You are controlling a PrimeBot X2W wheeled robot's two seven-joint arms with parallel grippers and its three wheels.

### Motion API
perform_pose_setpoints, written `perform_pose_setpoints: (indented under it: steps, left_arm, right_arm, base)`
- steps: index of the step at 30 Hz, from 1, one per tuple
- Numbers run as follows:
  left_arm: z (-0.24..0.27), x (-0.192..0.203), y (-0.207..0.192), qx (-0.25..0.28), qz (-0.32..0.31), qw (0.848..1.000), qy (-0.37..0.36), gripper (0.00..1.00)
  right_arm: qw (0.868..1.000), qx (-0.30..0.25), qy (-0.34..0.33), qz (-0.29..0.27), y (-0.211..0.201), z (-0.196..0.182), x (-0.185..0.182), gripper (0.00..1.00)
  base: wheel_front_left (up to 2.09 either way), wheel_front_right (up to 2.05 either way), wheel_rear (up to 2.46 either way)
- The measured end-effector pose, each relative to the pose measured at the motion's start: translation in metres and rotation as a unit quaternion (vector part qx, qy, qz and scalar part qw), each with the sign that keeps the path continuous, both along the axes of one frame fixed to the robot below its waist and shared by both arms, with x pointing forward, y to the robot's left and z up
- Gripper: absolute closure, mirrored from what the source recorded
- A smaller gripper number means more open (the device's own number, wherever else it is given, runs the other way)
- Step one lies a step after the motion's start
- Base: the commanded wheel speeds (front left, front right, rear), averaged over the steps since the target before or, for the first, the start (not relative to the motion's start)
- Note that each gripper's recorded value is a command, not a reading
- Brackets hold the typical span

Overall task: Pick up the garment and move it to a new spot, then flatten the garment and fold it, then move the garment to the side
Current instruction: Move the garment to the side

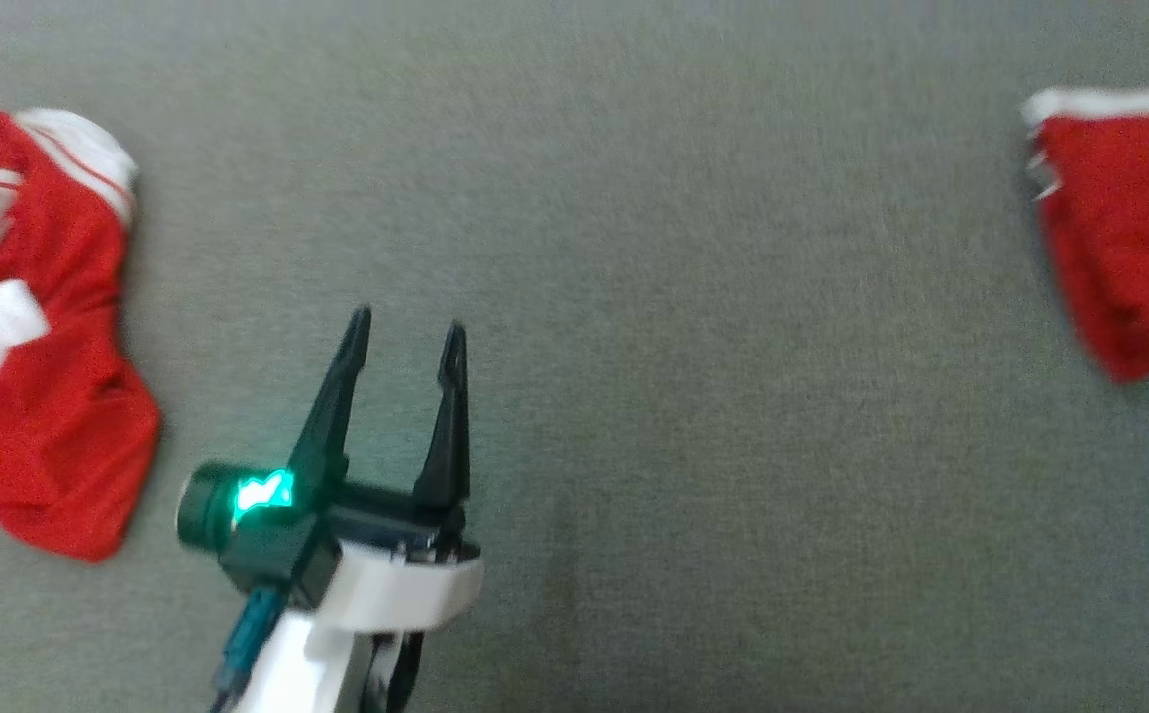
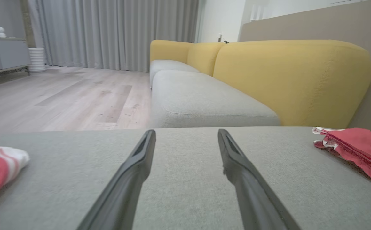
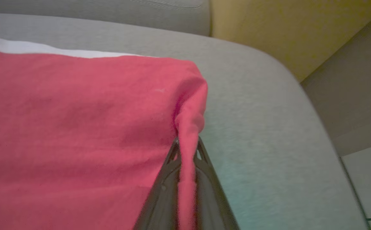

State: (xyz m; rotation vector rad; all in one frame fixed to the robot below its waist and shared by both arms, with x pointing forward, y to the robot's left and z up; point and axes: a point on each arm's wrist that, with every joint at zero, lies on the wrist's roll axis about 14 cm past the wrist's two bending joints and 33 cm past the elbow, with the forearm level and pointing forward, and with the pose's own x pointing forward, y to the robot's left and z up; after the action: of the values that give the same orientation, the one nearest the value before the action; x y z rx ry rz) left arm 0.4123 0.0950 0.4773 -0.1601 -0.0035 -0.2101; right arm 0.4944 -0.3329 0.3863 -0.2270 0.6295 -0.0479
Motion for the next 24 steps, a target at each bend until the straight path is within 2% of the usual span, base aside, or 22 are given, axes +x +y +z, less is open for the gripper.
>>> perform_pose_setpoints:
  steps: [8, 9, 10, 11, 14, 17, 20, 24]
  left_arm:
    - [-0.023, 0.047, -0.030, -0.015, -0.050, 0.999, 0.004, 0.00]
    - [-0.027, 0.049, -0.032, -0.016, -0.052, 0.998, 0.007, 0.00]
    - [-0.030, 0.051, -0.034, -0.017, -0.055, 0.998, 0.010, 0.00]
    - [-0.033, 0.052, -0.035, -0.019, -0.057, 0.998, 0.013, 0.00]
    - [-0.035, 0.052, -0.037, -0.019, -0.060, 0.998, 0.016, 0.00]
    - [-0.027, 0.049, -0.034, -0.019, -0.056, 0.998, 0.009, 0.00]
    - [-0.017, 0.042, -0.031, -0.013, -0.052, 0.999, 0.002, 0.00]
    - [-0.010, 0.020, -0.021, -0.003, -0.035, 0.999, 0.006, 0.00]
  right_arm:
    - [0.993, -0.111, 0.006, -0.031, -0.080, 0.015, 0.025, 1.00]
    - [0.992, -0.123, 0.009, -0.032, -0.086, 0.016, 0.026, 0.74]
    - [0.990, -0.135, 0.009, -0.033, -0.091, 0.017, 0.028, 0.25]
    - [0.989, -0.147, 0.007, -0.033, -0.096, 0.020, 0.029, 0.00]
    - [0.984, -0.175, -0.004, -0.032, -0.103, 0.029, 0.033, 0.00]
    - [0.985, -0.170, -0.037, -0.021, -0.085, 0.038, 0.041, 0.00]
    - [0.990, -0.125, -0.072, 0.002, -0.039, 0.034, 0.044, 0.00]
    - [0.995, -0.029, -0.094, 0.029, 0.038, 0.012, 0.017, 0.00]
  base:
    - [0.00, 0.00, 0.00]
    - [0.00, 0.00, 0.00]
    - [0.00, 0.00, 0.00]
    - [0.00, 0.00, 0.00]
    - [0.00, 0.00, 0.00]
    - [0.00, 0.00, 0.00]
    - [0.00, 0.00, 0.00]
    - [0.00, 0.00, 0.00]
